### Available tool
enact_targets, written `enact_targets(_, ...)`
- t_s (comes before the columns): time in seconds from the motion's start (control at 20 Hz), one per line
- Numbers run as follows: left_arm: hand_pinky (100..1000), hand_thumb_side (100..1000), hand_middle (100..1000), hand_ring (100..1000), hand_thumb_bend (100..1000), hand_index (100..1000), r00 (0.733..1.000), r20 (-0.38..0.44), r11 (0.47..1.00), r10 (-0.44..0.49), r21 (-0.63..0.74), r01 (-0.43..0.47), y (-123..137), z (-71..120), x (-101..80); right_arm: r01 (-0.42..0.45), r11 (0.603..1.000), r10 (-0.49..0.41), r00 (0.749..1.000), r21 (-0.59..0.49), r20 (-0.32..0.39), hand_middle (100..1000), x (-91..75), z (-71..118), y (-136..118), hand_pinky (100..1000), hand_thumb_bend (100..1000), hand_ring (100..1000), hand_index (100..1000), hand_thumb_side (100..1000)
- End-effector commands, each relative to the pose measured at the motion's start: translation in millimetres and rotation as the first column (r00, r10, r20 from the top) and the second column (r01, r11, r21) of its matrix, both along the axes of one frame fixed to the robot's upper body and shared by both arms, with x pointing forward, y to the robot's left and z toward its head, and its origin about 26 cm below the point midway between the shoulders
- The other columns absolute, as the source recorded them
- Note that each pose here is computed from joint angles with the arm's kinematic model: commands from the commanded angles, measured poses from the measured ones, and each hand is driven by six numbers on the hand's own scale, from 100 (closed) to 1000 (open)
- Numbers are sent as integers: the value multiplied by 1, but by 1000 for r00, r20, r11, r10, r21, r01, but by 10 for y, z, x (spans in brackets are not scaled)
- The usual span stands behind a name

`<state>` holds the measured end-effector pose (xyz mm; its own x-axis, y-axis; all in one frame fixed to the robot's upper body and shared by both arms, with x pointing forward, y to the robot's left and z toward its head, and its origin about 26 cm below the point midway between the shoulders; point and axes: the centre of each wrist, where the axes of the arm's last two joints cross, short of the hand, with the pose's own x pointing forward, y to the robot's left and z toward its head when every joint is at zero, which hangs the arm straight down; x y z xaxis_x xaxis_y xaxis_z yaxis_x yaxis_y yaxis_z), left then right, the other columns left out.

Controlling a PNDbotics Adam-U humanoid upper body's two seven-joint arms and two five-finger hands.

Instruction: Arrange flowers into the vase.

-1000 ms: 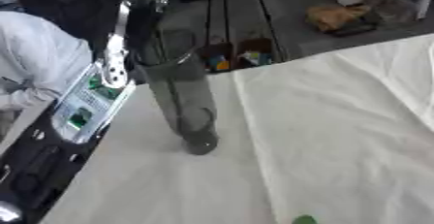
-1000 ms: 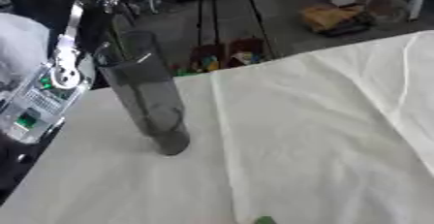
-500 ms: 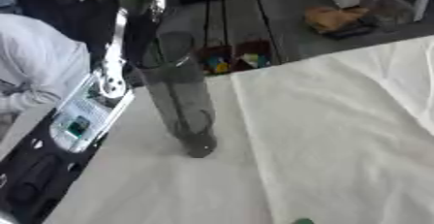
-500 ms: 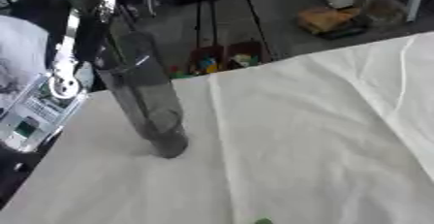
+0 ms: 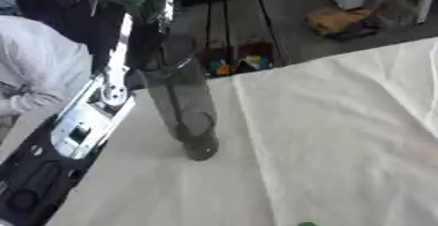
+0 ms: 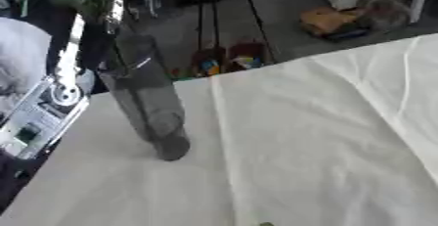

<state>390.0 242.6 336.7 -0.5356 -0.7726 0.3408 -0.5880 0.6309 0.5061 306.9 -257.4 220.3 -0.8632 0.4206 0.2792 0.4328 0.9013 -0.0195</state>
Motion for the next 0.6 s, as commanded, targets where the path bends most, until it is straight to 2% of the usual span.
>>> enact_targets(0.05, 437, 1000, 823, 692, 100, 857, 1000, 7, 997, 14, 72, -14, 76, 122, -60, -6, 1000, 6, 1000, 1, 26, 486, -27, 73, -6, 661, 100, 661, 660, 1000)
enact_targets(0.25, 523, 1000, 864, 748, 100, 904, 998, -69, 993, 2, 115, 6, 88, 122, -57, -6, 1000, 6, 1000, 2, 23, 485, -27, 68, -6, 661, 100, 661, 661, 1000)
enact_targets(0.6, 541, 1000, 870, 758, 100, 915, 992, -126, 992, -11, 121, 26, 98, 130, -66, -4, 1000, 4, 1000, 5, 24, 484, -27, 69, -8, 661, 100, 661, 661, 1000)
